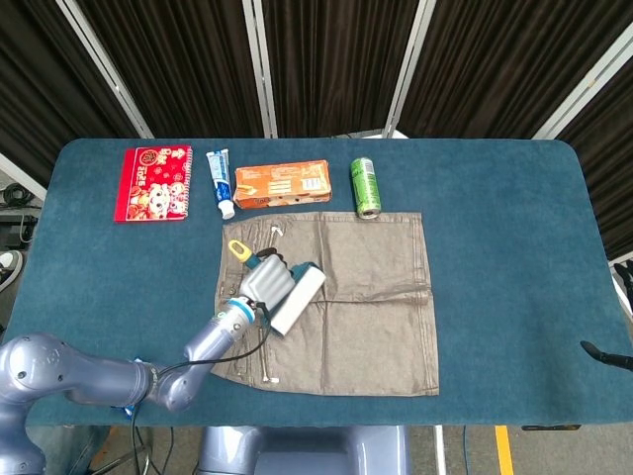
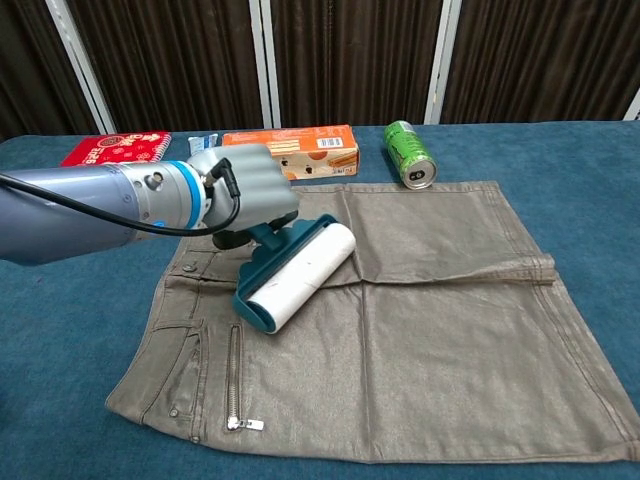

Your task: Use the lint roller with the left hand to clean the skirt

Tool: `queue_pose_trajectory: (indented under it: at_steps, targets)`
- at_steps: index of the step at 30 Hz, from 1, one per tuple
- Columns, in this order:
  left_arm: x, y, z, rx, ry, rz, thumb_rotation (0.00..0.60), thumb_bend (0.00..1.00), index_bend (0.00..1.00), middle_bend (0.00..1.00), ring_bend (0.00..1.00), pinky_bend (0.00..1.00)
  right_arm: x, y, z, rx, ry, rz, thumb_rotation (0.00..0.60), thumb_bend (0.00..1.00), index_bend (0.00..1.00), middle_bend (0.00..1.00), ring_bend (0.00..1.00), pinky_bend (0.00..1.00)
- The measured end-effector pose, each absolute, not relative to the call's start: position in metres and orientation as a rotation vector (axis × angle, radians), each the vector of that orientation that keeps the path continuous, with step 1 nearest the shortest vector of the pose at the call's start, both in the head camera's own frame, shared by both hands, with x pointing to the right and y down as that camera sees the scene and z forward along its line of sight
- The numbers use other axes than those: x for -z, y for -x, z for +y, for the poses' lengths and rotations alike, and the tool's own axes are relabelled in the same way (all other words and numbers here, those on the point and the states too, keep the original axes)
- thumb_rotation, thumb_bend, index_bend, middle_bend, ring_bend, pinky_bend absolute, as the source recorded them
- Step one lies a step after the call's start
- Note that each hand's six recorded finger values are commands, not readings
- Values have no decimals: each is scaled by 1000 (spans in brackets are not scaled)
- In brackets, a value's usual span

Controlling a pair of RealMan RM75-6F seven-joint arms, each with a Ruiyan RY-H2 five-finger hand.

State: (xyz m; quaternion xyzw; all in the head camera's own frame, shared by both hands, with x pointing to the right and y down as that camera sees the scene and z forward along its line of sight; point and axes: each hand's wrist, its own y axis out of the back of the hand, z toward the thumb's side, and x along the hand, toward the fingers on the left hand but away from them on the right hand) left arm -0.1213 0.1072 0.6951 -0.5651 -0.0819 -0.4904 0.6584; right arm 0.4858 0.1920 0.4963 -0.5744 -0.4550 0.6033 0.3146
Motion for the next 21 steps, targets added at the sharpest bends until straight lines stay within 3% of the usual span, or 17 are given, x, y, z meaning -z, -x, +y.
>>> queue_pose_trajectory:
  at_steps: [12, 21]
  targets:
    - [-702, 176, 88, 1212, 1239, -185, 600, 773, 583, 437, 381, 465, -498, -483, 193, -1592, 1513, -1179, 600, 0, 0, 0, 0, 0]
    - [-697, 155, 98, 1151, 1275, -169, 600, 776, 583, 437, 381, 466, -498, -482, 192, -1588, 1519, -1184, 600, 0, 0, 0, 0, 0]
